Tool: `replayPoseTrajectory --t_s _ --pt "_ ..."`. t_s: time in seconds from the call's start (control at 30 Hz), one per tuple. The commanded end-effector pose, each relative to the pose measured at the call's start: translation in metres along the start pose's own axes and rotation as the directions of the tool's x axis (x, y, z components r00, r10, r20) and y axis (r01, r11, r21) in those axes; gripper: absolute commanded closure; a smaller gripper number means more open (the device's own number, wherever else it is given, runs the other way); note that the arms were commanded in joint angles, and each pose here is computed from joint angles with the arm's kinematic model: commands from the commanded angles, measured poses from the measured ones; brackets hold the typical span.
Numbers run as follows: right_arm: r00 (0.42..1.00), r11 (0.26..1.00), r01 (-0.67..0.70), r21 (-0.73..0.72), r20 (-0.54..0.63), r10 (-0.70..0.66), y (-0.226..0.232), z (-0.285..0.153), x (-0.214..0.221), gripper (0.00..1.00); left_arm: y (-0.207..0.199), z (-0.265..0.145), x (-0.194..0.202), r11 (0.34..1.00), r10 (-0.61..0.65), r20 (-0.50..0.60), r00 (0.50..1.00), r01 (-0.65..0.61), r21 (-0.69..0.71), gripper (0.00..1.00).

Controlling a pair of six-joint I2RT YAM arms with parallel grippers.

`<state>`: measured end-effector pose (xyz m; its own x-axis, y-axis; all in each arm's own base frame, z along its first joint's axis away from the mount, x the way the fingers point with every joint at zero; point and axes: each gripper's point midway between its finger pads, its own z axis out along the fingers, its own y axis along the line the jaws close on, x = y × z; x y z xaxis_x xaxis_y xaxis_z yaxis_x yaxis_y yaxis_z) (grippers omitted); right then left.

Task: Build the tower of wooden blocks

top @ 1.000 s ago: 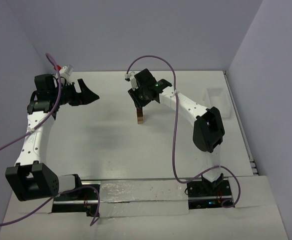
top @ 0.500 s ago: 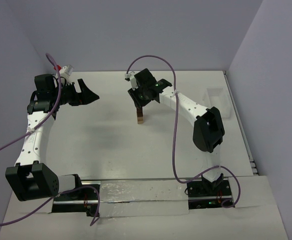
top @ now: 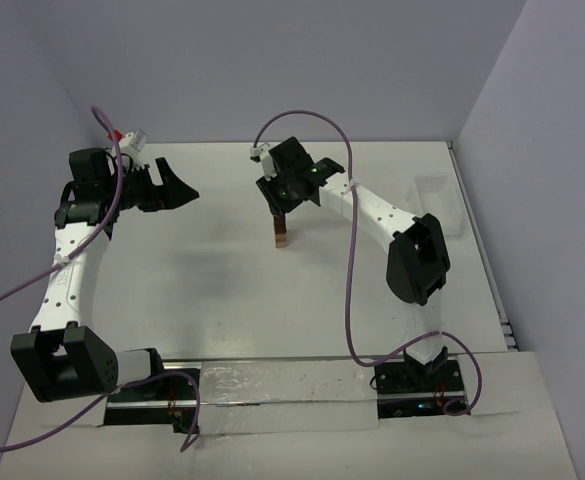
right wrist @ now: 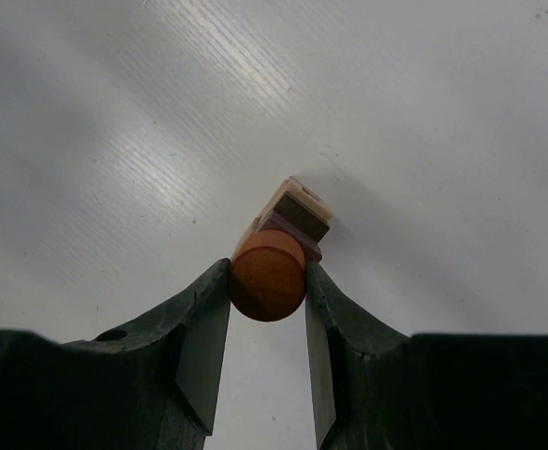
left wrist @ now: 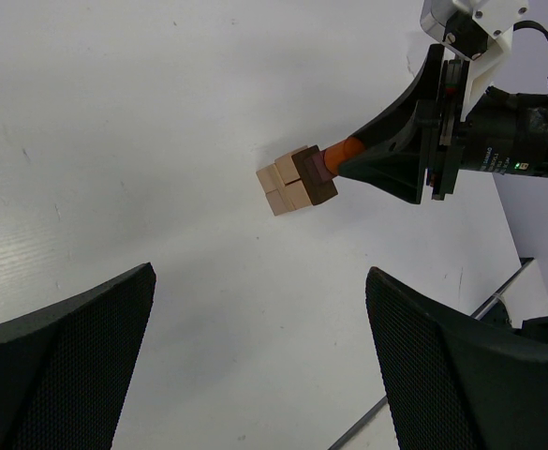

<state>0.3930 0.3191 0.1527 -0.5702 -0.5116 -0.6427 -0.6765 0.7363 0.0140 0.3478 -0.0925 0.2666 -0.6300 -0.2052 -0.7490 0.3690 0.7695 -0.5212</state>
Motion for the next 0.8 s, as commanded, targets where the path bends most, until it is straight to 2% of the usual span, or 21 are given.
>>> replayPoseTrajectory --t_s 0.0,0.77 --pt "0.999 1.0 0.001 0.014 0.052 -0.002 -0.0042 -0.0128 -0.0196 0.75 -0.0099 -0.0059 -0.0168 0.999 0.038 0.051 0.998 -0.04 0.029 0.01" --pt "0.999 1.0 -0.008 0.024 0.049 0.007 -0.0098 -0.0124 -0.0184 0.74 -0.0103 -0.0057 -0.0159 0.999 0.037 0.049 0.998 -0.039 0.032 0.01"
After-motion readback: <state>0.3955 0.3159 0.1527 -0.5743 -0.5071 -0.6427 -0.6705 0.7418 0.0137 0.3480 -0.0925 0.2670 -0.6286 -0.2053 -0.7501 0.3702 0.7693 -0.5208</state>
